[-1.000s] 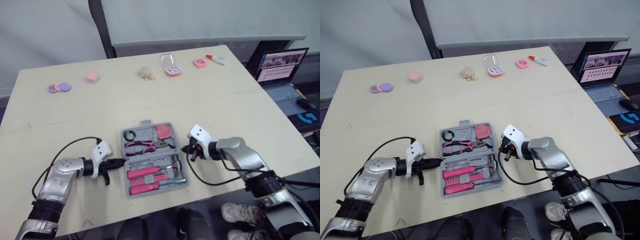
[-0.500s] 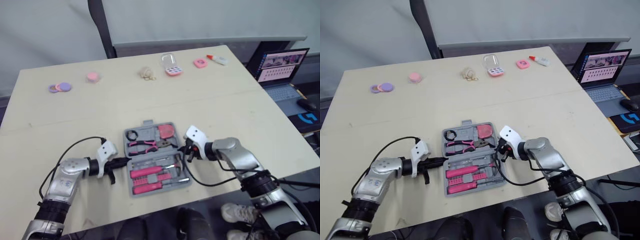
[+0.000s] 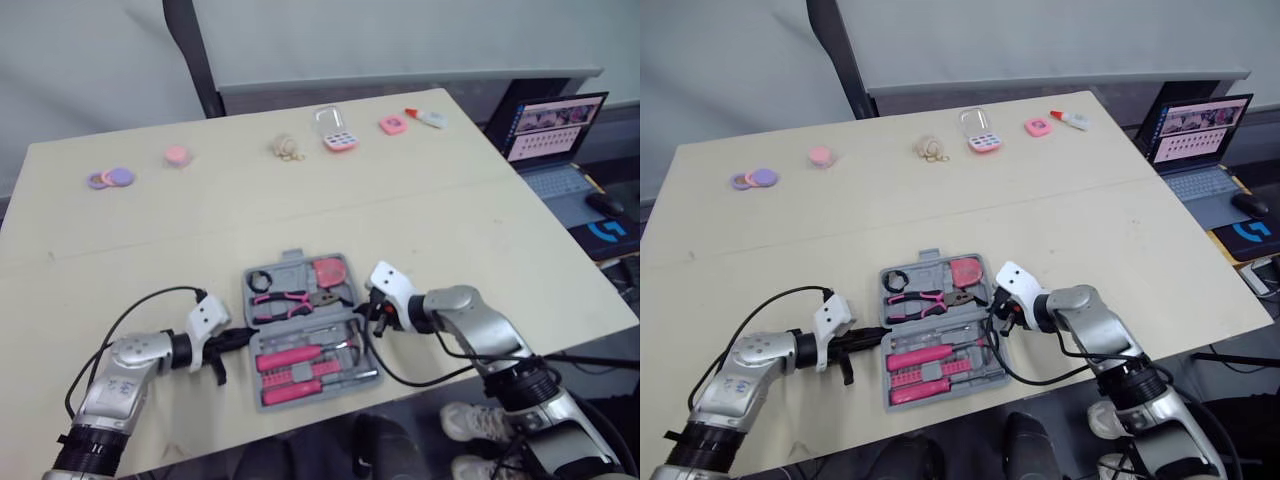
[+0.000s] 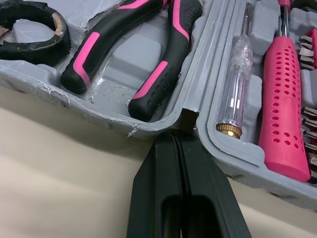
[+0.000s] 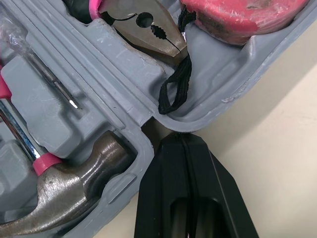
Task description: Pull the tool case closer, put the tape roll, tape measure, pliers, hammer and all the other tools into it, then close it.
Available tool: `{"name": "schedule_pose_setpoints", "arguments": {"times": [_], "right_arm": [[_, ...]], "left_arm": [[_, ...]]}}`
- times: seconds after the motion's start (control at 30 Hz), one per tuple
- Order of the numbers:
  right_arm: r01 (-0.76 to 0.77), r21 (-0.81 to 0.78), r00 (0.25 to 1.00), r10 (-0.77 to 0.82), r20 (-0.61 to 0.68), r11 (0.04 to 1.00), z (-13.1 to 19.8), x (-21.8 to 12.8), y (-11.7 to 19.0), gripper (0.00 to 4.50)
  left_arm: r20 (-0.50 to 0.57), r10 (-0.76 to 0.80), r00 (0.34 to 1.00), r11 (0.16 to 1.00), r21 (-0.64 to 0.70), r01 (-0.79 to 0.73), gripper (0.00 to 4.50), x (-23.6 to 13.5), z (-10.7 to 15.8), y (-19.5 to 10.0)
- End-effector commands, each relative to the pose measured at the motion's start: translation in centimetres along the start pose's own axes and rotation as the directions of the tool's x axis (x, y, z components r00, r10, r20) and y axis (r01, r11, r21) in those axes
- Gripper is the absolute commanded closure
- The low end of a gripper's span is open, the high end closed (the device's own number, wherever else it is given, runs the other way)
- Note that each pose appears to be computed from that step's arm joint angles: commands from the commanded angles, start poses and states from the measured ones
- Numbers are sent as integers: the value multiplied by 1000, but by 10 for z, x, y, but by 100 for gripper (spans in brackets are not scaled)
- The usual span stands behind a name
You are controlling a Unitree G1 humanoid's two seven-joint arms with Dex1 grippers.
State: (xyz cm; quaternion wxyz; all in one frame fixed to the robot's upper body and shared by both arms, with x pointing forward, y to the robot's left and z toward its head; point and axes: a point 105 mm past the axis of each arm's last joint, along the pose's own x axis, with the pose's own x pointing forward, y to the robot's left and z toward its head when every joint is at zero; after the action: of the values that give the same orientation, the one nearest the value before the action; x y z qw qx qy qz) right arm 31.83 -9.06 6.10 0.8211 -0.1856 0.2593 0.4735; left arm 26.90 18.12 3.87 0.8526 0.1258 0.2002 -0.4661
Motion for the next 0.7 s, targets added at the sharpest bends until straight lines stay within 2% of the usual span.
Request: {"name": "schedule_pose_setpoints", "arguments": {"times": [0.03, 0.7], "right_arm": [[-67, -30, 997, 68, 47, 997, 13, 3, 20, 447], [-95, -6, 994, 95, 48, 995, 11, 6, 35, 447]], "left_arm": [[-14, -54, 998, 998, -22, 54, 450, 3, -7, -16], [-30, -68, 997, 996, -58, 66, 450, -4, -10, -32]]}}
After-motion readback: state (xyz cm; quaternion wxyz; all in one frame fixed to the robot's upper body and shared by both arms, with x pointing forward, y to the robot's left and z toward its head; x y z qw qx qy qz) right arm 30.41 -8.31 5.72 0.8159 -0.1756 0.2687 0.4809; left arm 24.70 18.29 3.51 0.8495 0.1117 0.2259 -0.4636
